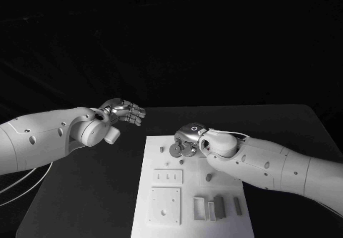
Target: Assemble the parts on the task board
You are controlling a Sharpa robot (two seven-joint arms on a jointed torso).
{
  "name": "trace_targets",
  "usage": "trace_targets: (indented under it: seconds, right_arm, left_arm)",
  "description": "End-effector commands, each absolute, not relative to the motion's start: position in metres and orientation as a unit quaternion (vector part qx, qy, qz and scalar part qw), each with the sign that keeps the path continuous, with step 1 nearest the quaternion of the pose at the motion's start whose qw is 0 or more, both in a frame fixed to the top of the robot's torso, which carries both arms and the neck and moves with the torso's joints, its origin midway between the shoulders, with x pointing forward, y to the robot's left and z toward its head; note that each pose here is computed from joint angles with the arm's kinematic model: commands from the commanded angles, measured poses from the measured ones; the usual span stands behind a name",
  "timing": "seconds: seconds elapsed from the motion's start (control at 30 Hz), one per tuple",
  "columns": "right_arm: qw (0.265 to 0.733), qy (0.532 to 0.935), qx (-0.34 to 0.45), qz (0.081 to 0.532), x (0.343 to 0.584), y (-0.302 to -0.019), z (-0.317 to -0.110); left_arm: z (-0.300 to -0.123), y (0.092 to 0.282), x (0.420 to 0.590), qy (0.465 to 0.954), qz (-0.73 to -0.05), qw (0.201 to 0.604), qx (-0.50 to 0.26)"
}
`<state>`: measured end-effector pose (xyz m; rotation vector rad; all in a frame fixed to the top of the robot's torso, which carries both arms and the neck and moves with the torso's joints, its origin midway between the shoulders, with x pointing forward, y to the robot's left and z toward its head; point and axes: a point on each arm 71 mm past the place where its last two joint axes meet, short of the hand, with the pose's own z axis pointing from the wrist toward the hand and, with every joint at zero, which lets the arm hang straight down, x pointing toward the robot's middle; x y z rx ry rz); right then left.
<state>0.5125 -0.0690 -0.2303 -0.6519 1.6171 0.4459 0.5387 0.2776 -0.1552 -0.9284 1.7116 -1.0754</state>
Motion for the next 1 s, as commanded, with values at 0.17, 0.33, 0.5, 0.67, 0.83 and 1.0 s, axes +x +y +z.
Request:
trace_targets:
  seconds: [0.17, 0.33, 0.5, 0.67, 0.83, 1.0]
  right_arm:
    - [0.636, 0.69, -0.288, 0.189, 0.5112, -0.0669, -0.2288]
    - [0.638, 0.691, -0.286, 0.185, 0.5118, -0.0691, -0.2288]
    - [0.64, 0.689, -0.284, 0.187, 0.5107, -0.0688, -0.228]
    - [0.639, 0.69, -0.283, 0.185, 0.5108, -0.0702, -0.2282]
    - [0.638, 0.691, -0.283, 0.185, 0.51, -0.072, -0.2282]
    - [0.64, 0.69, -0.282, 0.187, 0.508, -0.0741, -0.2273]
  left_arm:
    - [-0.1541, 0.2767, 0.5389, 0.689, -0.434, 0.444, -0.373]
    - [-0.1541, 0.2769, 0.5391, 0.689, -0.434, 0.445, -0.374]
    - [-0.1543, 0.2758, 0.5408, 0.689, -0.433, 0.445, -0.373]
    - [-0.1545, 0.2748, 0.5416, 0.689, -0.432, 0.446, -0.373]
    - [-0.1544, 0.2756, 0.5417, 0.688, -0.432, 0.447, -0.374]
    - [-0.1542, 0.2769, 0.542, 0.687, -0.431, 0.449, -0.374]
